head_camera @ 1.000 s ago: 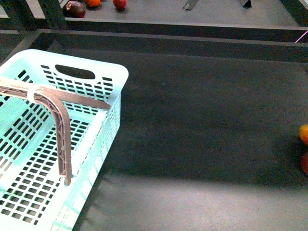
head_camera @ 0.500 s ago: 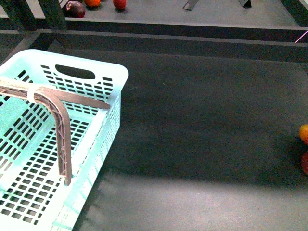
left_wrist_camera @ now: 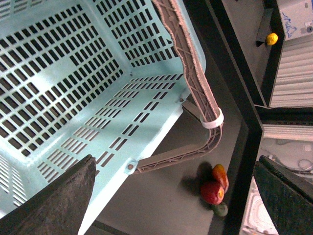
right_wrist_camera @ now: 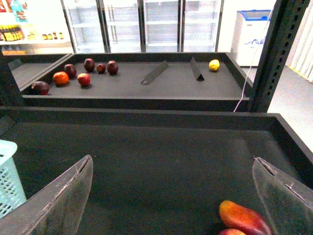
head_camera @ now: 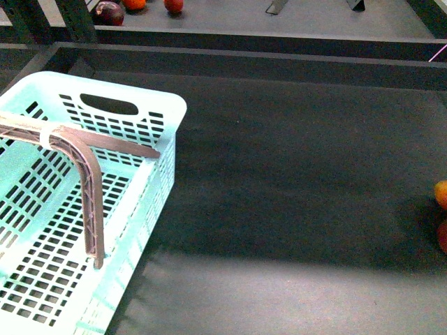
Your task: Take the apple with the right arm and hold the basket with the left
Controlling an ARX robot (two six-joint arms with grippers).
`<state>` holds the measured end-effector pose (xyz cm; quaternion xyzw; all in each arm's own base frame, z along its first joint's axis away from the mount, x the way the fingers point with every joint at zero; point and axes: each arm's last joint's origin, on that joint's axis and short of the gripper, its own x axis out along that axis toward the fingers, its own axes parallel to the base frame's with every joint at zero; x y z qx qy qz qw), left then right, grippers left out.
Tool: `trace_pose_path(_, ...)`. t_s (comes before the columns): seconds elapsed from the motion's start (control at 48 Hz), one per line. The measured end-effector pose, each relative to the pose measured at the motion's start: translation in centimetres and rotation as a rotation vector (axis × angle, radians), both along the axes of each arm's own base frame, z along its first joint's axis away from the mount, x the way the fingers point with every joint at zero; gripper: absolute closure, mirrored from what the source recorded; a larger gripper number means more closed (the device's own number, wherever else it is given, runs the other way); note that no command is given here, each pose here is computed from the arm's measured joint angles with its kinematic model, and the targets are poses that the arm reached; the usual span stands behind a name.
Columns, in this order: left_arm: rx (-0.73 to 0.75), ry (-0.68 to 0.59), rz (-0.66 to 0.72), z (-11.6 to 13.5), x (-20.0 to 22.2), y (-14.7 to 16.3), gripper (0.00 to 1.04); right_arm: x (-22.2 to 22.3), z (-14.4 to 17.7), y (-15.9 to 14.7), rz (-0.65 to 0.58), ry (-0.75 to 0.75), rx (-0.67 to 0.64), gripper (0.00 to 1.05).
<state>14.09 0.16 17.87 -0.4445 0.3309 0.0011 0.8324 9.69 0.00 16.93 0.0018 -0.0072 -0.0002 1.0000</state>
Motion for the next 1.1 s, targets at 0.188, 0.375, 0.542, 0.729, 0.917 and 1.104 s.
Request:
trace_pose_path(0.188, -0.096, 0.069, 0.095, -0.6, 4.3, -0.5, 0.07, 0.0, 0.0, 0.0, 0.000, 0.000, 0.000, 0.09)
trace_pose_path(0.375, -0.139, 0.139, 0.183, -0.8, 8.2, -0.4, 0.07, 0.0, 0.0, 0.0, 0.000, 0.000, 0.000, 0.09)
trace_pose_path(0.542, -0.161, 0.204, 0.248, -1.8, 10.9, 0.1, 0.07, 0.0, 0.0, 0.0, 0.000, 0.000, 0.000, 0.09)
trace_pose_path(0.729, -0.163, 0.231, 0.268, -2.7, 12.8, 0.2, 0.07, 0.0, 0.0, 0.0, 0.000, 0.000, 0.000, 0.09)
trace_pose_path(0.917, -0.151, 0.275, 0.294, -4.2, 13.2, 0.4, 0.08, 0.0, 0.0, 0.0, 0.000, 0.000, 0.000, 0.09)
trace_pose_path(1.104, -0.153, 0.281, 0.303, -4.6, 13.4, 0.4, 0.40, 0.0, 0.0, 0.0, 0.000, 0.000, 0.000, 0.09)
